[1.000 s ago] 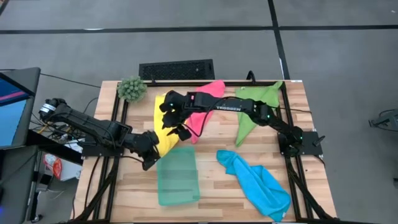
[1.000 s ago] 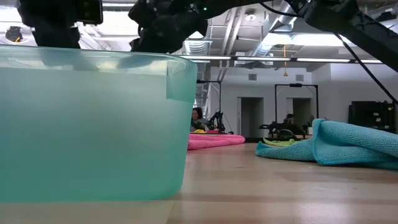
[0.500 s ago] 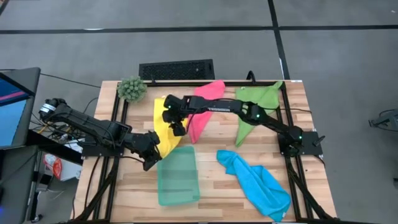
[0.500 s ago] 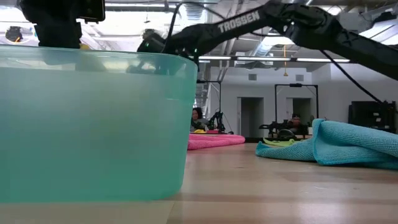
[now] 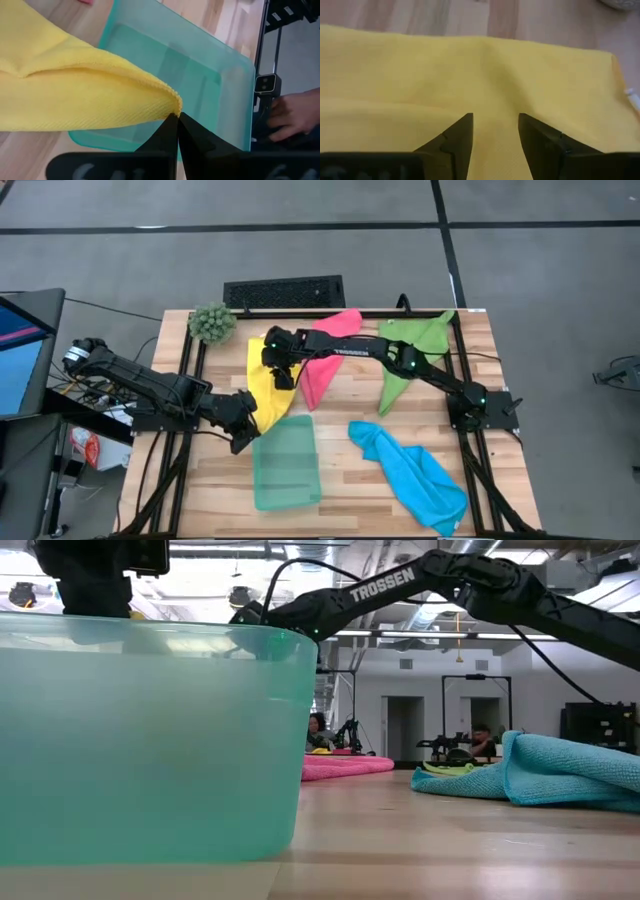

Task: Fold microfiber towels
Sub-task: Fold the yellow towel

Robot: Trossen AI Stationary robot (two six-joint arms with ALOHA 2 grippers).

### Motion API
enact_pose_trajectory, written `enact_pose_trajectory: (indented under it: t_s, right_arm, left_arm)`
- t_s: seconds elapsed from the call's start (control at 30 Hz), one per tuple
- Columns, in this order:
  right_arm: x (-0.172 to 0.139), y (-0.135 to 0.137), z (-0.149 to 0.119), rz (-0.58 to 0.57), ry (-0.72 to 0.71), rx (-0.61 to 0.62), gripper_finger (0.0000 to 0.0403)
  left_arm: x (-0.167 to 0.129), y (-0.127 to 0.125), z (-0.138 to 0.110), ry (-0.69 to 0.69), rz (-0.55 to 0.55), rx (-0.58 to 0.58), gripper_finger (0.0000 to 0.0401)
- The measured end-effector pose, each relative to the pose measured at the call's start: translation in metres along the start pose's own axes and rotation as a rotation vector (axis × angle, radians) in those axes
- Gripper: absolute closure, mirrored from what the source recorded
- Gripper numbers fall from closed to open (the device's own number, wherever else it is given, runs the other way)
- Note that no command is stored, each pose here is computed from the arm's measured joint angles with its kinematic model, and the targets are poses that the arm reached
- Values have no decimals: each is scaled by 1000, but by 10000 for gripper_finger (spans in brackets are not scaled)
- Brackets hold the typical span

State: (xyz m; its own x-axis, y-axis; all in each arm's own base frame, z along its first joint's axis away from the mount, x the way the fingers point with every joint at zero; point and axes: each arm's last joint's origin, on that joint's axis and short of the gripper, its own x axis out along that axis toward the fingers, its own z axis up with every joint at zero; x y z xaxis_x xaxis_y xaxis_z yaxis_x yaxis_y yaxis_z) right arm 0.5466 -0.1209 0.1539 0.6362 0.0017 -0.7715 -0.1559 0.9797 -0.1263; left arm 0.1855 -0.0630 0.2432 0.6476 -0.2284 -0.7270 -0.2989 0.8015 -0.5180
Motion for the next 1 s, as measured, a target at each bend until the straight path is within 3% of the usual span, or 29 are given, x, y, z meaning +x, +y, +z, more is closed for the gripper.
enact_pose_trajectory:
  t_s: [0.23, 0.4, 0.83, 1.0]
  right_arm:
    - [25, 11, -11, 31, 16, 28, 220]
    - [26, 10, -13, 36, 31, 32, 231]
    - [18, 12, -12, 77, 56, 6, 383]
    - [-5, 5, 2, 55, 7, 2, 388]
  left_arm:
    - [0, 1, 0, -3, 8, -2, 401]
    - [0, 1, -1, 3, 17, 7, 401]
    - [0, 4, -2, 9, 54, 14, 401]
    - [0, 4, -2, -11, 72, 14, 401]
